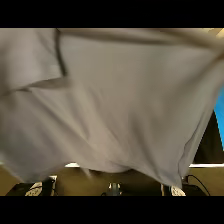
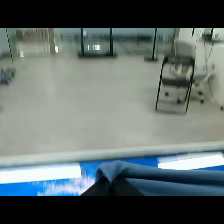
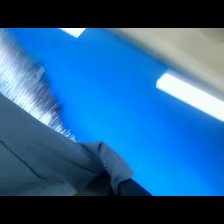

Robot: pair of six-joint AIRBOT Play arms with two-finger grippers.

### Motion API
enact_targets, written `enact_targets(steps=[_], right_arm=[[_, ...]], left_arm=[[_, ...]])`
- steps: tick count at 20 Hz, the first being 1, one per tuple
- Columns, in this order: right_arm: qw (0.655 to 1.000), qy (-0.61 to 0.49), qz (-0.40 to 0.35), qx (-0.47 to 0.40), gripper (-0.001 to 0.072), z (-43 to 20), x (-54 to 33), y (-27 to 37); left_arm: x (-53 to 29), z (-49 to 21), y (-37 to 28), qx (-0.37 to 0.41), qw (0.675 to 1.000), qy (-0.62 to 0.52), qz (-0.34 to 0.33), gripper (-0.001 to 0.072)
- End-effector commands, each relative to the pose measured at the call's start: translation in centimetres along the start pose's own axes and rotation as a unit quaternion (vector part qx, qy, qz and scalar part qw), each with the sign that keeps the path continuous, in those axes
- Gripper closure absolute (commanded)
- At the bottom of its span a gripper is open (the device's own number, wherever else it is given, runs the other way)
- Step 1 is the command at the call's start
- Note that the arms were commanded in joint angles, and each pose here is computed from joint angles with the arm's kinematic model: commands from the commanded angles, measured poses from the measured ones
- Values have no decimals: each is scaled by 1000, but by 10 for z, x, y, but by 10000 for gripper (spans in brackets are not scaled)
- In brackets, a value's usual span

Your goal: Fold the shirts.

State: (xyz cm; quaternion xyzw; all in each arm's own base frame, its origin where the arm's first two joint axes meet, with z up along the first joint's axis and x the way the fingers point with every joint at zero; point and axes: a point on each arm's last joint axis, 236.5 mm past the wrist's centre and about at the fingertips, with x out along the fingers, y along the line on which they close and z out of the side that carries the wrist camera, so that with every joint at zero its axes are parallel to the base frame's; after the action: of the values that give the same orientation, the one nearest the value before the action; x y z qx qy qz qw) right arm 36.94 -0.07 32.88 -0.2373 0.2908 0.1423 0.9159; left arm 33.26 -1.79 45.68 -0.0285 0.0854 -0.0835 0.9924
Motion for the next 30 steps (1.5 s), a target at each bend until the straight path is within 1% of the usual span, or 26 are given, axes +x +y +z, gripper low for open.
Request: enact_targets(steps=[1,3,4,7,9,11,14,15,16,17,18,20,21,22,24,25,26,27,28,29,30], right_arm=[[973,136,174,64,687,-71,127,48],[956,161,223,106,686,-98,203,67],[949,169,234,125,686,-109,235,74],[935,152,259,187,685,-125,308,93],[934,138,252,212,684,-129,334,93],[940,118,219,231,684,-128,353,79],[947,91,184,248,684,-119,364,63],[946,93,186,249,640,-119,364,63],[943,103,198,246,476,-121,359,69],[940,116,217,238,322,-123,350,77],[937,134,241,215,275,-127,334,84],[931,202,260,159,272,-150,294,88],[928,246,250,127,272,-168,274,82],[921,283,245,108,271,-182,256,79],[901,337,253,98,273,-210,224,91],[893,350,263,102,273,-223,212,105],[886,360,272,108,273,-238,200,120],[884,361,277,112,274,-249,192,134],[882,362,277,118,274,-260,181,147],[882,362,275,121,274,-271,172,158],[883,361,274,124,275,-278,164,166]], left_arm=[[95,-138,42,-58,979,195,3,681],[143,-228,60,-100,954,283,5,682],[162,-271,67,-117,940,320,7,682],[197,-359,72,-166,902,398,-2,681],[215,-390,69,-201,887,416,-12,681],[227,-409,67,-226,878,421,-16,681],[234,-425,63,-237,870,431,-20,680],[234,-428,60,-238,867,436,-23,652],[231,-430,55,-237,863,444,-28,535],[224,-432,50,-238,855,459,-36,289],[212,-434,48,-235,843,482,-43,166],[175,-442,49,-230,806,542,-53,185],[156,-444,52,-225,791,567,-52,235],[141,-446,54,-223,782,580,-48,268],[109,-454,47,-232,773,590,-44,281],[91,-465,39,-229,768,597,-48,405],[71,-484,30,-237,758,606,-45,443],[50,-504,20,-248,748,615,-40,431],[33,-521,9,-258,740,620,-44,304],[18,-535,-2,-267,732,624,-53,238],[9,-545,-9,-274,729,625,-57,243]])
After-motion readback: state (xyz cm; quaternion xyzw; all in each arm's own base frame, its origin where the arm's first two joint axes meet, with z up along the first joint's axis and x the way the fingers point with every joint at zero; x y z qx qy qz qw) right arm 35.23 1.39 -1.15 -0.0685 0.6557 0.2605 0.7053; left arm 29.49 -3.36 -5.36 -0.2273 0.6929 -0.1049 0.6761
